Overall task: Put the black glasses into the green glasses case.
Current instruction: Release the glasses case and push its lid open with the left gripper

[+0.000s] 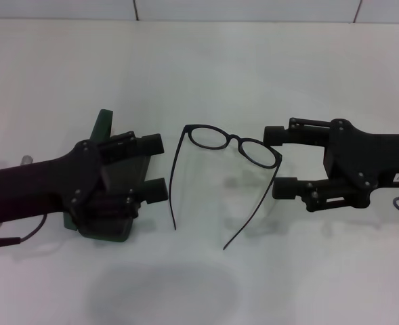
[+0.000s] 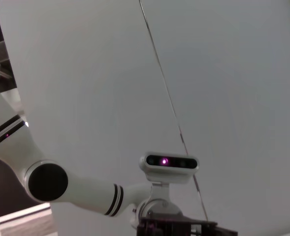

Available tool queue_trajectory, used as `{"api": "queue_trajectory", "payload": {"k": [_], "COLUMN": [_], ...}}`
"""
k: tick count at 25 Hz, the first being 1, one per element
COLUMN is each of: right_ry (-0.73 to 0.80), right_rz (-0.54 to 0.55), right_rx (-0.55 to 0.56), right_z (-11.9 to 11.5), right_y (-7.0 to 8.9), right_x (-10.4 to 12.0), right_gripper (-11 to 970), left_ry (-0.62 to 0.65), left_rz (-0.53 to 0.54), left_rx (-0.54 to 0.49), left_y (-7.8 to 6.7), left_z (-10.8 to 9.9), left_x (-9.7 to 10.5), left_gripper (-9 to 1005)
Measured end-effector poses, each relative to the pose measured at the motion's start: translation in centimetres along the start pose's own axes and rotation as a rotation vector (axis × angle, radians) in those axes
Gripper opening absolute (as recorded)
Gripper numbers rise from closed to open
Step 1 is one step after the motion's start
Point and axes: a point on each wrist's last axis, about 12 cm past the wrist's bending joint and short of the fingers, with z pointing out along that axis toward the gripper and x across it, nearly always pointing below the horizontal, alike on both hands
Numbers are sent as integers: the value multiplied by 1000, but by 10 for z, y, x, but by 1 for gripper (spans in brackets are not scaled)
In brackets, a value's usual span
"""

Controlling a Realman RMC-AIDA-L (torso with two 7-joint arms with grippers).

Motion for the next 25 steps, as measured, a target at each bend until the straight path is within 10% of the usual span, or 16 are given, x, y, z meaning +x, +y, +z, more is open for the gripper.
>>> {"api": "queue_trajectory", "payload": {"k": [15, 20, 25], "right_ry": [-51, -120, -190], "right_rz": [1, -8, -2], "right_rx": [66, 270, 379], "right_z": [-1, -32, -55], "right_y": [2, 1, 12], "right_x": [9, 17, 26], "right_gripper": [838, 838, 838], "left_ry": [-18, -1, 303], "left_rz": [-11, -56, -55], "left_rx": [-14, -3, -319], "left_y": [3, 3, -5], "left_z": [0, 10, 21], "left_x": [-7, -51, -108], "left_gripper": [829, 819, 809]}}
